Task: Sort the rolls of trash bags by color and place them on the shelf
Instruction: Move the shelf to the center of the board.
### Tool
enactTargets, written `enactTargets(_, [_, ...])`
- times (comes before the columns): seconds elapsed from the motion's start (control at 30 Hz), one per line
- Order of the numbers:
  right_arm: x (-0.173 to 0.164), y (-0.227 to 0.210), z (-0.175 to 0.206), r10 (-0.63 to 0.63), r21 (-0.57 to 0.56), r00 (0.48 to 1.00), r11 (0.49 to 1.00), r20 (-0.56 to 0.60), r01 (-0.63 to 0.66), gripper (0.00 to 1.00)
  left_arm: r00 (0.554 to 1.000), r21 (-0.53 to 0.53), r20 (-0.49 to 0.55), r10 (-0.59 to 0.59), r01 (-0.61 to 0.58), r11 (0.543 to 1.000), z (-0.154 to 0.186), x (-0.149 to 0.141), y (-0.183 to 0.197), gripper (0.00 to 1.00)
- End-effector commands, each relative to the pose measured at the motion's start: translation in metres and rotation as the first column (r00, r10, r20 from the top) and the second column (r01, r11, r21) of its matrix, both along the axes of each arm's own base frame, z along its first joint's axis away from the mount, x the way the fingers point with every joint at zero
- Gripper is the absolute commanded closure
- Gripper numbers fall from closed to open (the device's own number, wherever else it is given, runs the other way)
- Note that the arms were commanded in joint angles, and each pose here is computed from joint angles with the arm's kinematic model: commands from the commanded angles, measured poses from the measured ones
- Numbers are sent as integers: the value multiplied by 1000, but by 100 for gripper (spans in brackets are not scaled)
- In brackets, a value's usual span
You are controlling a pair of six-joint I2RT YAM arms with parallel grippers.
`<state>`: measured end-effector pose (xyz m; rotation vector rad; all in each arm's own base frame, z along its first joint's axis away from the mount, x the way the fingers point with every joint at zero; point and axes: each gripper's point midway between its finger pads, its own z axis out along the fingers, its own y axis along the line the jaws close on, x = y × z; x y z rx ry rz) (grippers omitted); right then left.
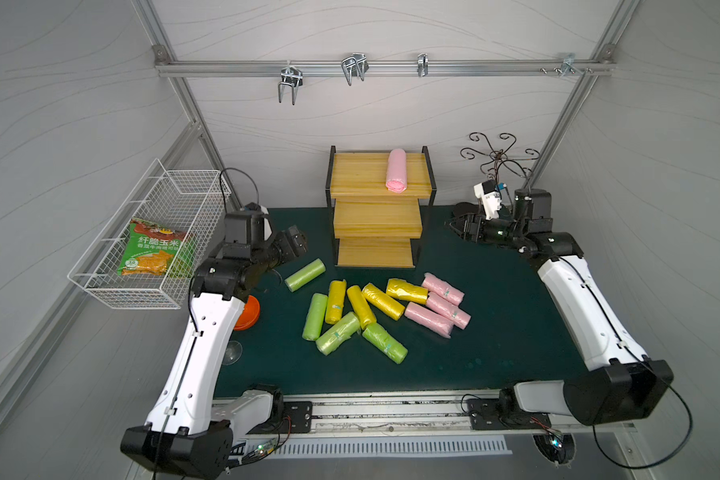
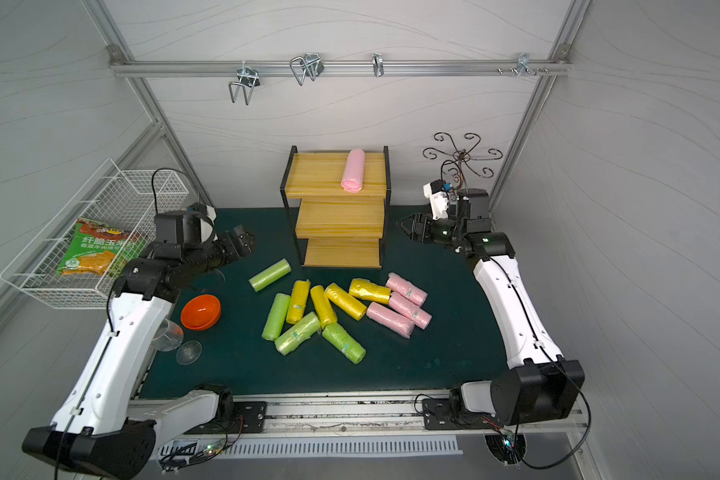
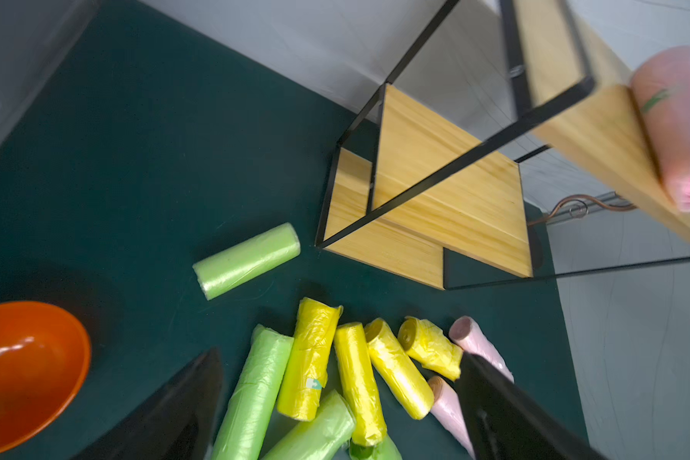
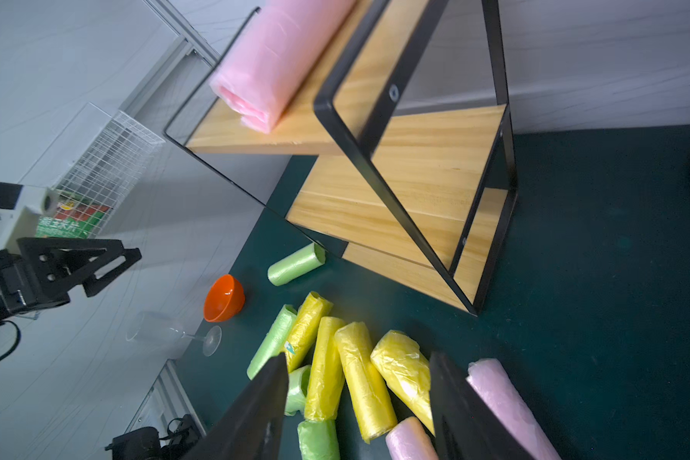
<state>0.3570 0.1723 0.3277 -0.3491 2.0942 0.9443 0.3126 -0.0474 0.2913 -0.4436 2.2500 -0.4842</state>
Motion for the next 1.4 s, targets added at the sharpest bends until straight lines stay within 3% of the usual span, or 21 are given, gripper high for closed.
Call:
enactTargets(0.0, [7,13,4,38,-3,991,999,130,-38,40,955,-106,270,-122,155,982,37,9,-28,3])
enactTargets(0.13, [19,25,-10,64,-22,986,998,152,-62,40,925,-97,325,-196,239,966,23,17,-40,4])
enactTargets(0.5, [65,43,-27,15,-116,977,993,212,10,34,895,-42,415,-163,198,979,4,55,-33,4])
enactTargets(0.7, [77,50,-35,-14,-132,969,990,248,48,34,861,0,454,-230,258,966,1,67,-42,4])
enactTargets(0.87, [82,57,-42,-26,-132,962,989,271,64,34,821,77,481,-308,311,947,-10,71,-57,5])
enactTargets(1.0, [83,64,-42,-27,-128,955,990,294,67,36,784,198,492,-377,321,926,-21,76,-73,7])
enactTargets(1.07, [83,67,-43,-26,-130,951,989,307,69,38,741,260,517,-429,342,903,-25,79,-83,10])
enactTargets(1.17, [83,70,-44,-29,-133,946,988,323,75,40,709,298,555,-435,318,900,-25,90,-85,14])
enactTargets(1.37, [82,73,-53,-31,-143,944,986,329,82,42,710,314,543,-448,323,893,-31,115,-90,18])
